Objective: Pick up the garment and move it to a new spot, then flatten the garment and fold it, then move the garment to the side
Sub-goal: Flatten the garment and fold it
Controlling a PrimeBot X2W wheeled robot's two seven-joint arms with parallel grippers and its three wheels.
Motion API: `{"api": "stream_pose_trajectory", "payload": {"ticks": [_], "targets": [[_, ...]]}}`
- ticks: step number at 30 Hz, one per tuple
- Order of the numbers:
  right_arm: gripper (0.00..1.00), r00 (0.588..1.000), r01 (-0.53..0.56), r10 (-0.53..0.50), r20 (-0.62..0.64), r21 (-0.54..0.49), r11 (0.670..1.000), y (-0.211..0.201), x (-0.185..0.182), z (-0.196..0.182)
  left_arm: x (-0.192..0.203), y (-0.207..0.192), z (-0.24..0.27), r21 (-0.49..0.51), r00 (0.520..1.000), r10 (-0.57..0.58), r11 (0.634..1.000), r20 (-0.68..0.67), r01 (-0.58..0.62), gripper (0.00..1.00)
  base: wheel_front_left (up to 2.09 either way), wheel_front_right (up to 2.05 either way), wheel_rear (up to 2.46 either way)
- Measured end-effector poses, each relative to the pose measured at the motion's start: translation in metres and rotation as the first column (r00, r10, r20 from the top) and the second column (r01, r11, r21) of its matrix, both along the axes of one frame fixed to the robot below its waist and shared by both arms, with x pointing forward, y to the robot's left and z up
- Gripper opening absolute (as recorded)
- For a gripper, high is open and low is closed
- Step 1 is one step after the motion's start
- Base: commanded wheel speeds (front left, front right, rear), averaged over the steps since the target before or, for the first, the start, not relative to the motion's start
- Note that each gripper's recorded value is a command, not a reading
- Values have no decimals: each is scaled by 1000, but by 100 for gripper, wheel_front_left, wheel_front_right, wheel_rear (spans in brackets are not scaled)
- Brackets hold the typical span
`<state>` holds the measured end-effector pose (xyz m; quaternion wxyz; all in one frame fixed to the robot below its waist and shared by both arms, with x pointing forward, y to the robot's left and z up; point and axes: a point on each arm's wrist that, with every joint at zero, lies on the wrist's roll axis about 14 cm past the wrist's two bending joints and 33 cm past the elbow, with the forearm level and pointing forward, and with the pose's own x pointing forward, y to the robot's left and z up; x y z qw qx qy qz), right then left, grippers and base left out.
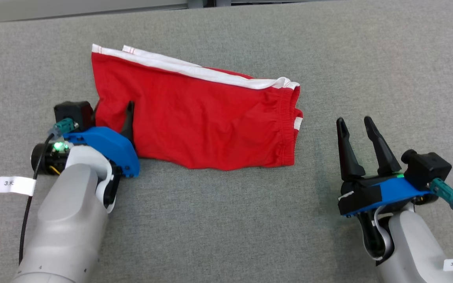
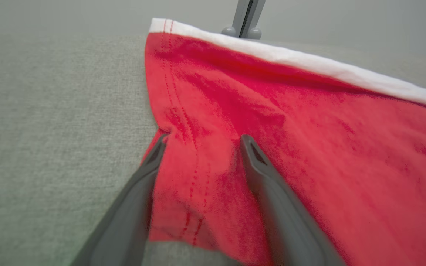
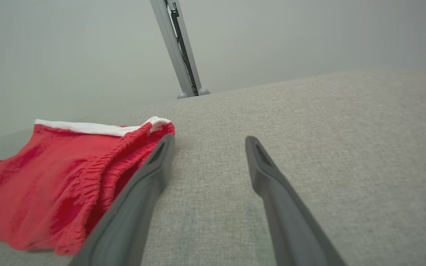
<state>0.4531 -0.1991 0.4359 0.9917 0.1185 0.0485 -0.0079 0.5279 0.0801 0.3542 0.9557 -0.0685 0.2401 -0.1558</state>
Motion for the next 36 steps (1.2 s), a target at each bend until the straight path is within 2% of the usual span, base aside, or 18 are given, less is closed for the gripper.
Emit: {"api": "stream_pose_trajectory", "payload": {"ticks": [4,5,6,11,16,26,27,28,29,30,36], "targets": [[100,1000,16,-16,-6,-17,1000,-6,-9,1,-14,5,-11,28,996,-17,999,-89,20,100,0,0,0],[100,1000,19,-19,-3,-19,1000,-8,-10,2,-15,7,-11,35,995,-17,999,-94,21,36,0,0,0],[100,1000,20,-20,-2,-24,1000,-8,-12,3,-15,9,-10,37,996,-12,999,-92,16,0,0,0,0],[100,1000,24,-24,8,-28,999,-9,-23,10,-33,12,-3,23,997,6,1000,-73,-4,0,0,0,0],[100,1000,15,-15,10,-17,1000,-3,-38,14,-57,26,12,-37,996,88,995,-16,-88,0,0,0,0],[100,997,-72,71,-25,-19,997,28,-62,4,-137,68,13,-72,968,250,966,5,-249,0,0,0,0],[100,996,-86,85,-29,-17,996,33,-62,3,-144,71,13,-73,964,264,962,9,-263,10,0,0,0],[100,994,-101,101,-32,-16,995,38,-61,2,-149,75,14,-68,961,275,960,18,-273,95,0,0,0],[100,993,-118,117,-31,-16,993,44,-60,2,-152,78,17,-68,957,288,956,32,-286,95,0,0,0],[100,990,-135,135,-33,-14,991,50,-58,1,-153,80,21,-73,953,298,953,48,-295,100,0,0,0],[100,964,-268,268,4,-8,963,98,-30,14,-160,82,31,-79,943,317,947,97,-311,100,0,0,0]]}}
